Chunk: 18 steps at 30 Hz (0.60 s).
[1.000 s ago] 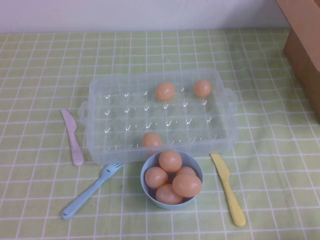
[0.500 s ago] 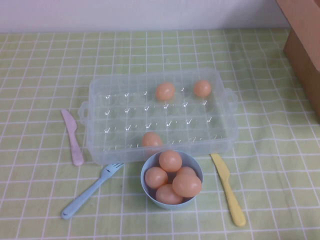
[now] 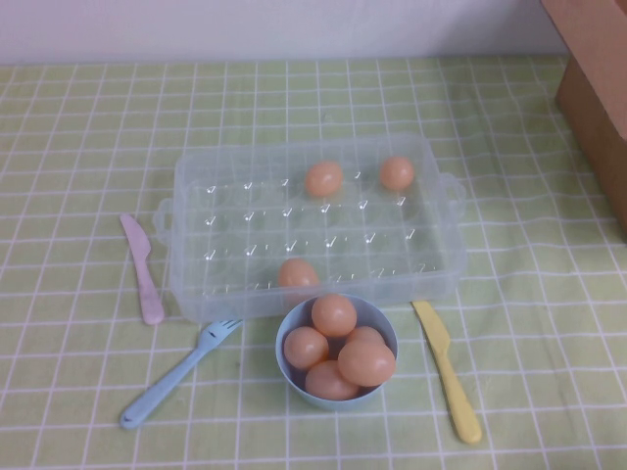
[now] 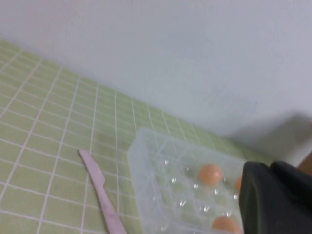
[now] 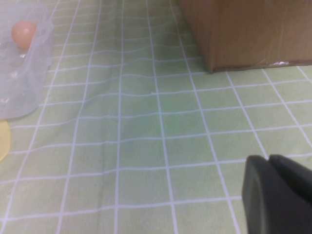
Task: Take an egg out of the egg box
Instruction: Pick up the egg from the plastic box
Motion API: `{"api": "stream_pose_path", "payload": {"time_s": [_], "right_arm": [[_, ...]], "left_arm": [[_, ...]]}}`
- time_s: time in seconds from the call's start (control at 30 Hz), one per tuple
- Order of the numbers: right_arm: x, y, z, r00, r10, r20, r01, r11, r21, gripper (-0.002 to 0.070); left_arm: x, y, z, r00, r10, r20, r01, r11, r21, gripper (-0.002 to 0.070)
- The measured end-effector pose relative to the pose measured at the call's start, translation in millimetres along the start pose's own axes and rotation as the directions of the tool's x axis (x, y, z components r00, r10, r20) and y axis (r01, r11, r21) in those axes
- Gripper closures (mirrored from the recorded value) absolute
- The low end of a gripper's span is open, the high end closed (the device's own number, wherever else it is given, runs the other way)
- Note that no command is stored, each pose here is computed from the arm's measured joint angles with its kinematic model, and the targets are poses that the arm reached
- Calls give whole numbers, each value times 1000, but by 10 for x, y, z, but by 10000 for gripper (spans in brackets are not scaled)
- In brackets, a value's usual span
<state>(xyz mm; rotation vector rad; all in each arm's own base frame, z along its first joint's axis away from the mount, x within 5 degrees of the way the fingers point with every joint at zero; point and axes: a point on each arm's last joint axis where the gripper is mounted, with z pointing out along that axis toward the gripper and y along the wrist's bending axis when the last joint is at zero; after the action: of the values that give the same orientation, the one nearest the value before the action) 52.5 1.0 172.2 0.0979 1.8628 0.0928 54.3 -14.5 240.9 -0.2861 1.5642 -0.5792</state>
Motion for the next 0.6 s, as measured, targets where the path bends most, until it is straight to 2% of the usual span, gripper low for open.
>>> {"api": "stream_pose_path", "payload": {"time_s": [0.17,0.23,0.33,0.47,0.6], "right_arm": [[0,0,0,1000,0,0,0,1000,0,694],[0,0,0,1000,0,0,0,1000,0,694],[0,0,0,1000,0,0,0,1000,0,694],[0,0,0,1000,0,0,0,1000,0,694],[0,0,0,1000,0,0,0,1000,0,694]], "left_arm": [[-319,-298,188,958,175,-226,-169,985,43,678],[-456,-422,335,908,238,-345,-224,971,81,678],[-641,-570,634,796,337,-504,-294,941,164,678],[-898,-732,1003,680,443,-584,-348,896,274,678],[-1064,-809,1397,596,504,-625,-389,862,325,678]]}}
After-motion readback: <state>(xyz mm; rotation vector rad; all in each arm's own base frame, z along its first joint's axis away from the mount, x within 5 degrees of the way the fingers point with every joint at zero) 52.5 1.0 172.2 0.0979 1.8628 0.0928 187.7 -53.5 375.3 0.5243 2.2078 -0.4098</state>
